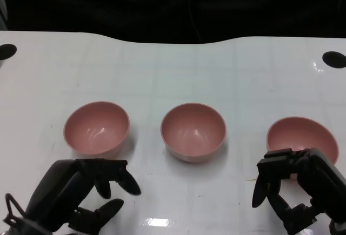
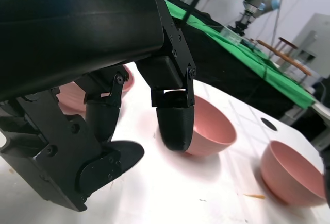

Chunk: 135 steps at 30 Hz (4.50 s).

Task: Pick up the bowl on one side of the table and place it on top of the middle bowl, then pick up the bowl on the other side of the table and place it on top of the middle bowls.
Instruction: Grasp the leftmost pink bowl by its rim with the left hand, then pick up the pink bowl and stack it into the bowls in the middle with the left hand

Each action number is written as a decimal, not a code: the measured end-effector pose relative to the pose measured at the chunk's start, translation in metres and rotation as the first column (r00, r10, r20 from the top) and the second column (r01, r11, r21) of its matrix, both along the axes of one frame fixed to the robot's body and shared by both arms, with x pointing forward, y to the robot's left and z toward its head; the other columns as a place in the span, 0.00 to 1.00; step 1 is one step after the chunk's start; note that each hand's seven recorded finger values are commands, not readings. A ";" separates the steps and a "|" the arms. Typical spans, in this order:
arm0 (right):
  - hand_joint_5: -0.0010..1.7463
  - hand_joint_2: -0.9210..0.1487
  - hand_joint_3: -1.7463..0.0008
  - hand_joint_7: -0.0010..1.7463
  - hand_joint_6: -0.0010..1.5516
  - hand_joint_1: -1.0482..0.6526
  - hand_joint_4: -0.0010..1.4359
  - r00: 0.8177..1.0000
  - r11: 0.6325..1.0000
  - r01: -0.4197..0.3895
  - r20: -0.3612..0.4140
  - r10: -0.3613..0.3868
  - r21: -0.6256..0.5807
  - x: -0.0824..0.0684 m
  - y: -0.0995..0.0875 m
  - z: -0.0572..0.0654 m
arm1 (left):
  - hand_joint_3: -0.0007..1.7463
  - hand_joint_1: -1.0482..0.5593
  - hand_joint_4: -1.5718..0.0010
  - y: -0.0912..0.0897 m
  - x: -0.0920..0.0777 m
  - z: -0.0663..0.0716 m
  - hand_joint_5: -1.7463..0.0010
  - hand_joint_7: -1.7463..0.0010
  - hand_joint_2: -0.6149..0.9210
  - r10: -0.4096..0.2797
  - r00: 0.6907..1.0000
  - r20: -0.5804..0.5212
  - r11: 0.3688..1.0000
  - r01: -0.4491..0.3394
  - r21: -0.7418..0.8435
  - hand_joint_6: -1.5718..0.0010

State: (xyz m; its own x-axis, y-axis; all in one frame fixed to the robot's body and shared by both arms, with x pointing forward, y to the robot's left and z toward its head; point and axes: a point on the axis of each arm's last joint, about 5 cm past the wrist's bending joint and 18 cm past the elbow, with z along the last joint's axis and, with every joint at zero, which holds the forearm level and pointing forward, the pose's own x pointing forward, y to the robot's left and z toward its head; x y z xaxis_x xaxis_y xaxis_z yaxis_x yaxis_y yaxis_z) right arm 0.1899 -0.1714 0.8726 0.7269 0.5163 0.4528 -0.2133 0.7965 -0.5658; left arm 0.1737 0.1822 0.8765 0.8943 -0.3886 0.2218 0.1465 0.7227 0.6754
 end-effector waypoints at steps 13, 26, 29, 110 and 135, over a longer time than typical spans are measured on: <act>0.89 0.94 0.00 0.65 0.69 0.76 0.75 1.000 1.000 0.002 -0.002 -0.002 0.000 0.000 0.000 0.000 | 0.01 0.45 0.73 -0.009 -0.005 0.020 0.58 0.99 0.97 0.186 0.980 0.070 0.965 -0.195 0.176 0.58; 0.89 0.93 0.00 0.66 0.69 0.76 0.76 1.000 1.000 -0.004 0.001 0.004 -0.006 0.000 0.002 0.000 | 0.00 0.35 0.80 -0.012 0.000 0.045 0.65 1.00 0.97 0.316 0.942 0.113 0.839 -0.333 0.430 0.71; 0.89 0.93 0.00 0.66 0.70 0.76 0.76 1.000 1.000 -0.003 0.001 0.003 -0.005 0.000 0.002 0.000 | 0.00 0.34 0.81 -0.013 0.002 0.047 0.66 1.00 0.97 0.319 0.941 0.117 0.833 -0.337 0.438 0.72; 0.91 0.92 0.01 0.66 0.69 0.77 0.74 1.000 1.000 -0.010 0.013 0.010 -0.022 -0.001 0.010 0.005 | 0.30 0.49 0.47 -0.092 0.096 0.060 0.00 0.26 0.88 -0.327 0.902 0.280 0.849 0.150 0.508 0.47; 0.88 0.91 0.02 0.65 0.69 0.75 0.74 1.000 0.999 -0.010 0.014 0.011 -0.032 -0.001 0.012 0.004 | 0.21 0.23 0.99 -0.109 0.103 0.047 0.83 1.00 1.00 -0.329 0.940 0.096 0.782 0.213 0.586 0.87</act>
